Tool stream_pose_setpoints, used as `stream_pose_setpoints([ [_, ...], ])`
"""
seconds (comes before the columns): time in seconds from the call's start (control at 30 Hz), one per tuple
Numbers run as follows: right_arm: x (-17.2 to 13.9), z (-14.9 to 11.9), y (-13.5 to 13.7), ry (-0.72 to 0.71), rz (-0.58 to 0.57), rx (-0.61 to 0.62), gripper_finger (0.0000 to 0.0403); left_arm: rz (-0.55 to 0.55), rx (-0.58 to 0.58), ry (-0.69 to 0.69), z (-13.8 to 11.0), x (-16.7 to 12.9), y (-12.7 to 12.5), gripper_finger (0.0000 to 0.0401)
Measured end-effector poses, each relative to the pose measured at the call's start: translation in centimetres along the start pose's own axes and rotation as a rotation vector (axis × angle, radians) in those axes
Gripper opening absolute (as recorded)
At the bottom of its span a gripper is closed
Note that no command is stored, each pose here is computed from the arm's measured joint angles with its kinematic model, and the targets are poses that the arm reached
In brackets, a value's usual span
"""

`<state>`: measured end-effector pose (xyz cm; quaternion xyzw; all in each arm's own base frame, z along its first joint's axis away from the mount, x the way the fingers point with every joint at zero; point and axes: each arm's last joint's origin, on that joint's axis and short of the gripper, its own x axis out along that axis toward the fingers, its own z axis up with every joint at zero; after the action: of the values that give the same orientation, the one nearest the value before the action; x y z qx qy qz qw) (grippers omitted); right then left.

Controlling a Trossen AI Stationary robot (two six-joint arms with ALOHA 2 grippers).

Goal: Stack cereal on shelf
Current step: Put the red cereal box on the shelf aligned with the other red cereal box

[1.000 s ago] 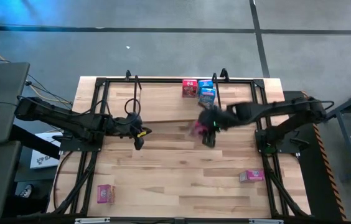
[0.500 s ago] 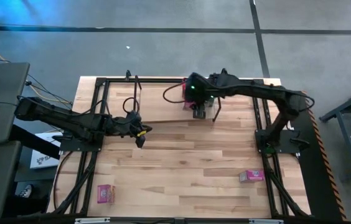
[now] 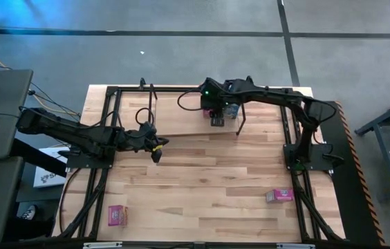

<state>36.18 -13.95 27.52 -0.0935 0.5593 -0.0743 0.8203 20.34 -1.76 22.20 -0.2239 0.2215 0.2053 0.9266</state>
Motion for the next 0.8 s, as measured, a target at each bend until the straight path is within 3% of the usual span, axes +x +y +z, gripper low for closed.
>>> stream_pose_setpoints([
  [0.5,1.2,-0.4,-1.0,0.013,0.029,0.026,0.0166,0.000,0.001,0.002,0.0,0.0,0.0,0.0000],
  [0.8,1.3,-0.5,-1.0,0.029,0.002,0.024,0.0223,-0.001,0.001,0.003,0.0,0.0,0.0,0.0000],
])
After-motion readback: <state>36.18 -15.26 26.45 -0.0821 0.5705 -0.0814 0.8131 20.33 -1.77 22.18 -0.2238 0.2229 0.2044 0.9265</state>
